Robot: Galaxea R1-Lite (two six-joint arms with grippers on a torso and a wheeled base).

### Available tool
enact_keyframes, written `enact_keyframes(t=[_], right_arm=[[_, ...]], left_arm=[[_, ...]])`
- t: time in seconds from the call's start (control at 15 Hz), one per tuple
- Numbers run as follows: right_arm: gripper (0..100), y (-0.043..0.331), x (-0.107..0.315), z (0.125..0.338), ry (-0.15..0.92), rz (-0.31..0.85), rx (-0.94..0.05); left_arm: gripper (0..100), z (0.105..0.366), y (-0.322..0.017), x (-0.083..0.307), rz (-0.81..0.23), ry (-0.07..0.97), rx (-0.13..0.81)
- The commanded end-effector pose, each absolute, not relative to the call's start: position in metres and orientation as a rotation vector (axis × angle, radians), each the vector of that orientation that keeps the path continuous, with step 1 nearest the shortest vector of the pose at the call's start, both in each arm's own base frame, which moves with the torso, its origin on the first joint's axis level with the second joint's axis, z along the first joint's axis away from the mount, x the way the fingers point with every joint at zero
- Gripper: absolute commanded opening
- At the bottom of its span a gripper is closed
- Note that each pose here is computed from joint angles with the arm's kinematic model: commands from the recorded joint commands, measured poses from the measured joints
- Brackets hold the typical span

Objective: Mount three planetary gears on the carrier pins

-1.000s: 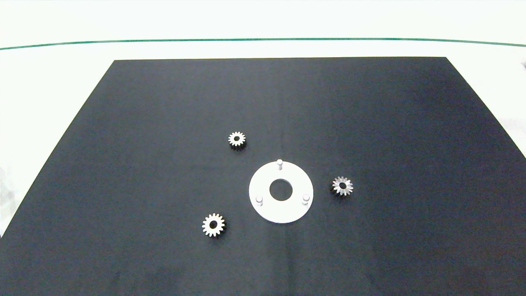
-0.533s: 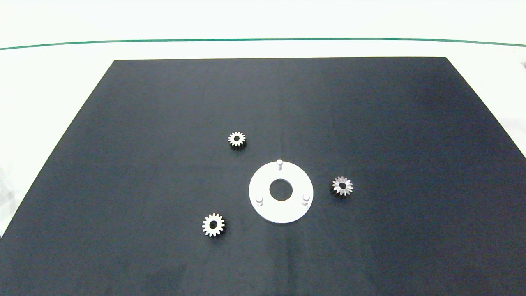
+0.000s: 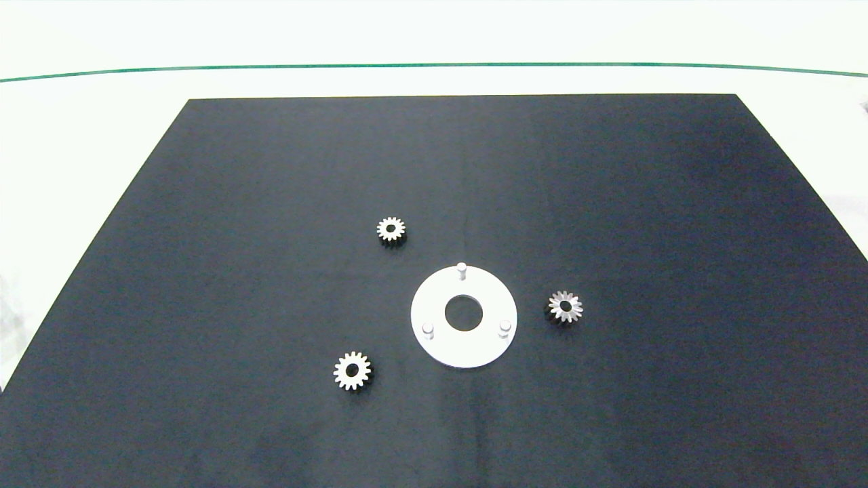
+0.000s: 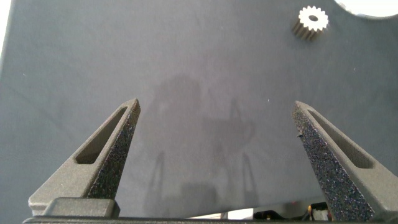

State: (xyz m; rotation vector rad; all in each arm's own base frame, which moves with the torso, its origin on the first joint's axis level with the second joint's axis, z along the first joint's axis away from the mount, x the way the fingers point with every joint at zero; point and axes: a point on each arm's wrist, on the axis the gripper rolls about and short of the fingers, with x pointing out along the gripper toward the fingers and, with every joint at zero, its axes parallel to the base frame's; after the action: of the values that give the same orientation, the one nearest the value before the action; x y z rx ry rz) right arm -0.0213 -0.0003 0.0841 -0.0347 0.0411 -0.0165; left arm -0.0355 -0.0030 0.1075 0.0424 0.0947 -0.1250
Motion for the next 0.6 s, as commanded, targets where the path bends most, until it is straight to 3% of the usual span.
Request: enact_keyframes(t=[0.07, 0.2, 0.27, 0.33, 0.47, 0.6], right_arm=[[100, 0.000, -0.019, 0.120, 0.144, -0.002, -0.038], [100, 0.000, -0.014, 0.152, 0.196, 0.055, -0.057], [100, 0.000, -0.012, 0.161, 0.201, 0.064, -0.057], [100, 0.001, 0.002, 0.182, 0.228, 0.083, -0.060], [100, 0.003, 0.022, 0.210, 0.252, 0.136, -0.069], [100, 0.008, 0.047, 0.229, 0.296, 0.197, -0.095]], left_arm=[[100, 0.160, -0.003, -0.019, -0.121, 0.164, 0.042], [100, 0.213, -0.003, 0.009, -0.112, 0.191, 0.073], [100, 0.225, -0.002, 0.017, -0.106, 0.197, 0.078], [100, 0.255, 0.000, 0.044, -0.065, 0.229, 0.114], [100, 0.286, 0.003, 0.073, 0.008, 0.310, 0.191], [100, 0.311, 0.004, 0.085, 0.006, 0.382, 0.184]])
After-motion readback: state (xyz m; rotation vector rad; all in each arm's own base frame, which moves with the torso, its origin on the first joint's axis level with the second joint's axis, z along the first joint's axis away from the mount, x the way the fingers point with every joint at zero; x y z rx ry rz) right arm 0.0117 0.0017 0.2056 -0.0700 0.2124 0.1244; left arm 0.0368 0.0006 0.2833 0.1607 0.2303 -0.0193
